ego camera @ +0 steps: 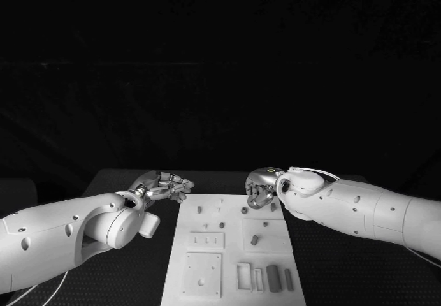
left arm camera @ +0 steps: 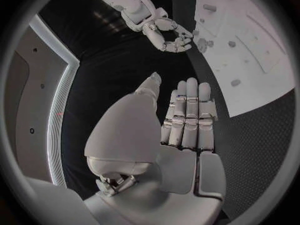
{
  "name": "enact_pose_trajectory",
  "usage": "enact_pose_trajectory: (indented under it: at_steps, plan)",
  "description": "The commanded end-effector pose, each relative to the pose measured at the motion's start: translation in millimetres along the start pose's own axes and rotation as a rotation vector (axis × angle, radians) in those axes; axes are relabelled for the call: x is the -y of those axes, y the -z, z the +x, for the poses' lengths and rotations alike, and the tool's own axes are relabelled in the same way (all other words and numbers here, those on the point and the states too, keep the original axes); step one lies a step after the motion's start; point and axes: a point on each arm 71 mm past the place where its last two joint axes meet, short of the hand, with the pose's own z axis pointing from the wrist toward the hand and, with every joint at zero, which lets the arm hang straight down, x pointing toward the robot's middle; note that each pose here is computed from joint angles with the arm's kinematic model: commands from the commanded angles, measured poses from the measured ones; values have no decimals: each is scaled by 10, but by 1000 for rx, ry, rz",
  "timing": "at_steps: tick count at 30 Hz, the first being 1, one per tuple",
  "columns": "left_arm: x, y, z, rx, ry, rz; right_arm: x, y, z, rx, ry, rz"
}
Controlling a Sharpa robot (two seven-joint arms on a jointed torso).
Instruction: Assemble the parts on the task board
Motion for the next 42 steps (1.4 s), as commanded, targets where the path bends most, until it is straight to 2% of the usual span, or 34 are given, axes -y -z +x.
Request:
enact_pose_trajectory:
  at_steps: [1,18,42]
  plan:
    - [23,-15,27,-19,2,17,-16,-19,34,-22,54,10]
    - [21,-20,31,-24,3,15,-38,-32,130,-60,64,12]
    - [19,-31,31,-25,5,10,-101,-62,171,-49,55,5]
